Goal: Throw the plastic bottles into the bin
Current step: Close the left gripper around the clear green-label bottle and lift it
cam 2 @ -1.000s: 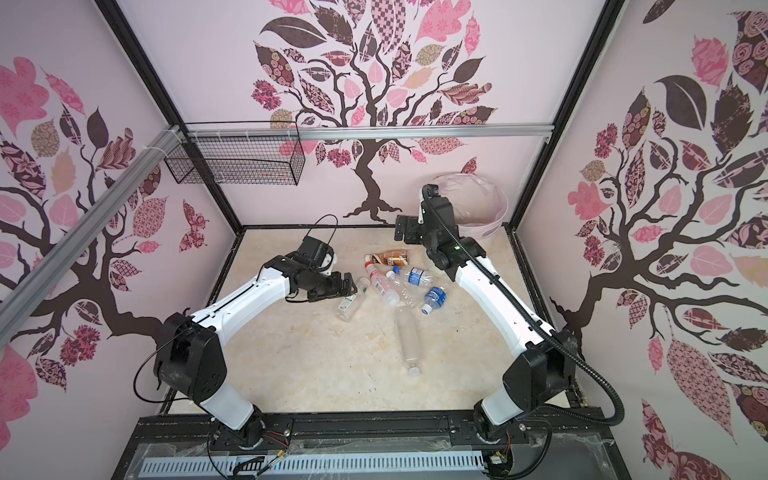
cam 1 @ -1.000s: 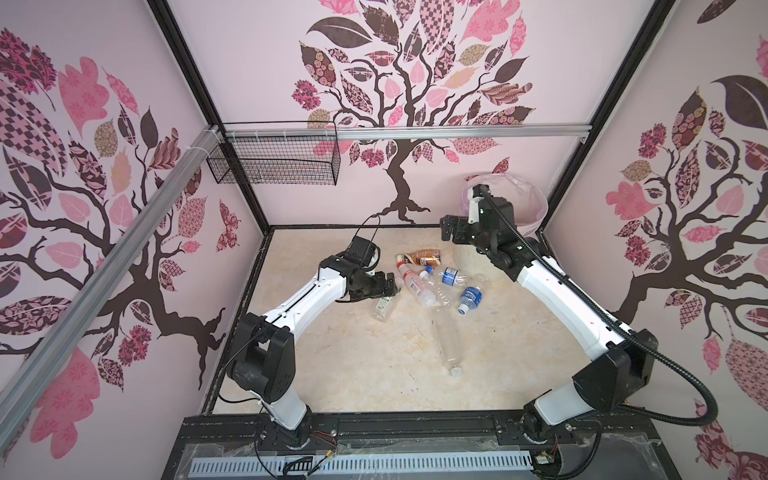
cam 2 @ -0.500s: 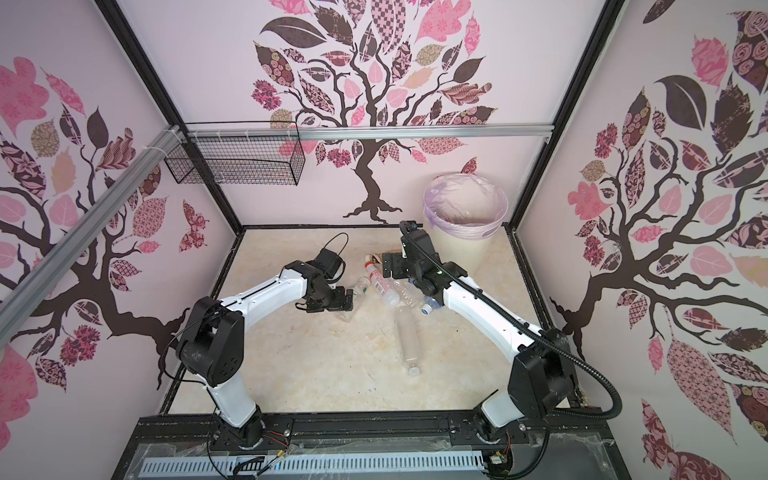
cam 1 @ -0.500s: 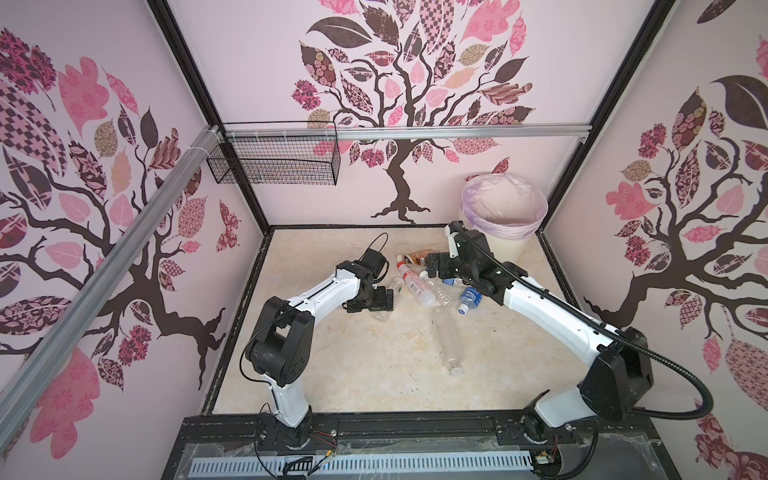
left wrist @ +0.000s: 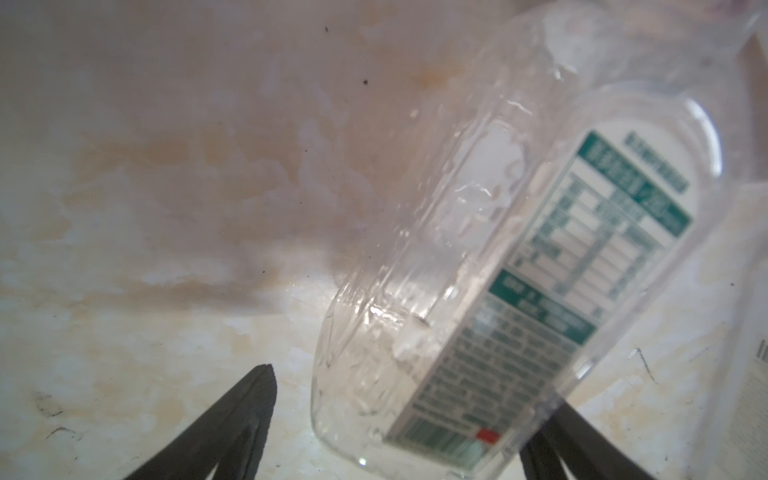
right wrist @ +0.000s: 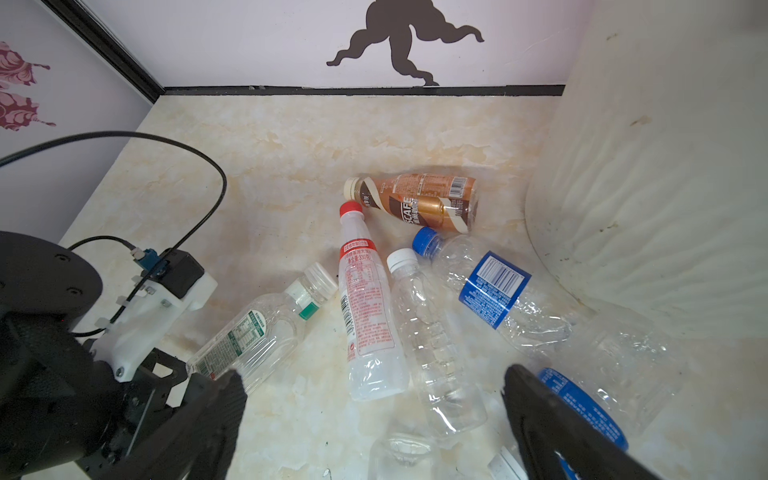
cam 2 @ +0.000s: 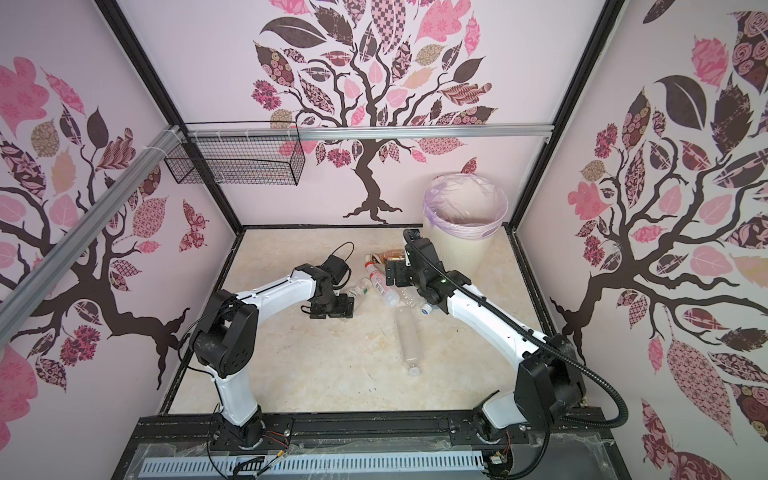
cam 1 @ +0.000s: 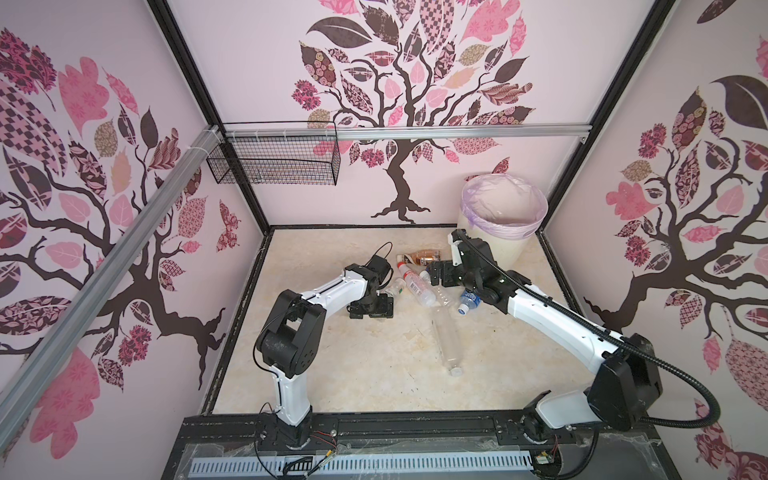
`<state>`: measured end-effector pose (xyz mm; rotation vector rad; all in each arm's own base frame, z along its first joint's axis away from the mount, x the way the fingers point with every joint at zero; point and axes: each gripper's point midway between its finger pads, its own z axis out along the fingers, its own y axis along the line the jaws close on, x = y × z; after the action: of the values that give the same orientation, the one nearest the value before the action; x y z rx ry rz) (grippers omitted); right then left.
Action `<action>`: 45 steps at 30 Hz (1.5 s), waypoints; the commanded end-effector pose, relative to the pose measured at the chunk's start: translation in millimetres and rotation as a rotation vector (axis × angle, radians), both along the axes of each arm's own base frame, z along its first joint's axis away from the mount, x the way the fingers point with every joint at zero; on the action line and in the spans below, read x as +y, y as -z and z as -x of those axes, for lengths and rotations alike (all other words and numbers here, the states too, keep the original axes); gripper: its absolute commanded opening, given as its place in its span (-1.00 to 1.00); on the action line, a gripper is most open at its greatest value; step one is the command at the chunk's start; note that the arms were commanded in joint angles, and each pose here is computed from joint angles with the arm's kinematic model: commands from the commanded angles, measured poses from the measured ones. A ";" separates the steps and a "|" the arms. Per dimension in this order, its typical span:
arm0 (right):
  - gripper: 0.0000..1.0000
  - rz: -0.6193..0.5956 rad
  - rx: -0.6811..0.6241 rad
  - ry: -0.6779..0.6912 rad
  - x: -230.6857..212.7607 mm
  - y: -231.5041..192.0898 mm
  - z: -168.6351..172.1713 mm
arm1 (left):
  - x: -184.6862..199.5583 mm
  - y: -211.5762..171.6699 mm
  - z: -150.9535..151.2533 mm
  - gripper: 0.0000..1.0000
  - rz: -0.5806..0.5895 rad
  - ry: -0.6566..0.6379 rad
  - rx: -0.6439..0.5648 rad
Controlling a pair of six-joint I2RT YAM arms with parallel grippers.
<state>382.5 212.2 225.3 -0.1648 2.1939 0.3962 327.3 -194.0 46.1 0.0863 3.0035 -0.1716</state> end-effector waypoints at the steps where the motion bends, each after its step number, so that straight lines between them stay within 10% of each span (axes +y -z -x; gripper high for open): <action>1: 0.99 -0.045 -0.047 -0.004 -0.5 -22.9 4.2 | -5.8 -2.7 -6.6 0.78 0.029 -0.006 -0.019; 35: 0.99 -0.068 -0.077 -0.014 -9.4 -31.6 16.8 | -13.4 -6.3 -32.8 0.77 -0.143 0.114 -0.127; 45: 0.99 -0.077 -0.071 -0.013 -11.9 -29.1 20.8 | -25.4 -1.7 -24.5 0.34 -0.109 0.136 -0.113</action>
<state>367.2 205.0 237.1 -0.1583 2.1530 0.4553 347.3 -214.3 44.0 0.2990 2.9074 0.0130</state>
